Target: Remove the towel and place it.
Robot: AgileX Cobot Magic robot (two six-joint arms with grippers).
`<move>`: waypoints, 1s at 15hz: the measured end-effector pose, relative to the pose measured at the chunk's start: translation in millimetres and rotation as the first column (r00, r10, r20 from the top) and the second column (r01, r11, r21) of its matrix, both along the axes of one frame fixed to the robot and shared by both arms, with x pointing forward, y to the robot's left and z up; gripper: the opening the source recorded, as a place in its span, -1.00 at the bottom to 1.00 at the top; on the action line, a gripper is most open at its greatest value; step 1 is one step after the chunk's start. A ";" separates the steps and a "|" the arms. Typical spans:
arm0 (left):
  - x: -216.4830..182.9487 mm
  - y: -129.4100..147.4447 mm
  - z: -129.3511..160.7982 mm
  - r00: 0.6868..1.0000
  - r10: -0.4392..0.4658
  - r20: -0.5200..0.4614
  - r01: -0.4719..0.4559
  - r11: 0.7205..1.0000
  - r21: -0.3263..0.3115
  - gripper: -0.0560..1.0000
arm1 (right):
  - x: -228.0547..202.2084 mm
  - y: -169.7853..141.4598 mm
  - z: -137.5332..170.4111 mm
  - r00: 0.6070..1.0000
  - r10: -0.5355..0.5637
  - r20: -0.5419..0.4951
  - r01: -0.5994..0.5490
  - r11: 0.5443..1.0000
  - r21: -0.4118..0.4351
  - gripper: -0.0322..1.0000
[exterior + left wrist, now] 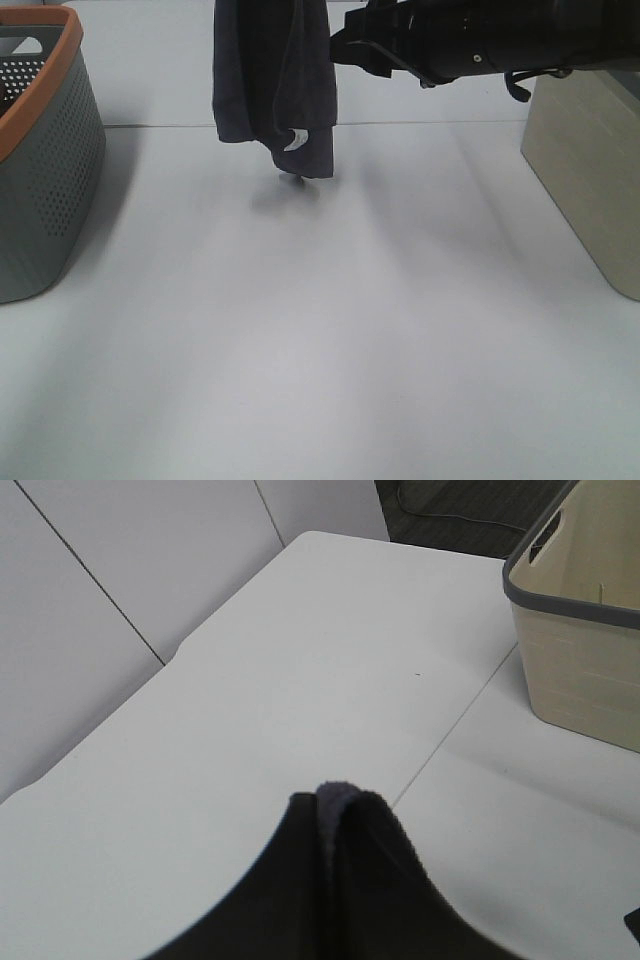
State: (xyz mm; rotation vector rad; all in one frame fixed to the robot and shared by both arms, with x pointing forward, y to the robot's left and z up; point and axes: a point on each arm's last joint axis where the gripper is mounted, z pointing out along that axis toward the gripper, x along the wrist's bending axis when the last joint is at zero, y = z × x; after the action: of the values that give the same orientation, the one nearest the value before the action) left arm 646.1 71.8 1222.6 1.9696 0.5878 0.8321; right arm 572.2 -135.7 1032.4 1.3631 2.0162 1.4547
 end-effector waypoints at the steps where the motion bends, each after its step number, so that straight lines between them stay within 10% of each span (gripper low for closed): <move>1: 0.0 0.0 0.0 1.000 0.000 -0.001 0.000 1.000 -0.001 -0.89 | -0.1 6.5 2.8 1.000 0.016 0.008 -0.016 1.000 0.006 0.24; 15: 0.1 -0.4 0.7 1.000 0.000 0.002 0.000 1.000 -0.011 -0.89 | 25.0 63.6 -49.9 0.989 -0.093 -0.113 0.086 0.994 -0.064 0.24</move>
State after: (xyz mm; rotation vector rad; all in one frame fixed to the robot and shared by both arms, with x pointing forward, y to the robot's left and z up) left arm 646.2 71.4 1223.3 1.9581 0.5898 0.8293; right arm 597.2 -72.1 982.5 1.5242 2.0224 1.2955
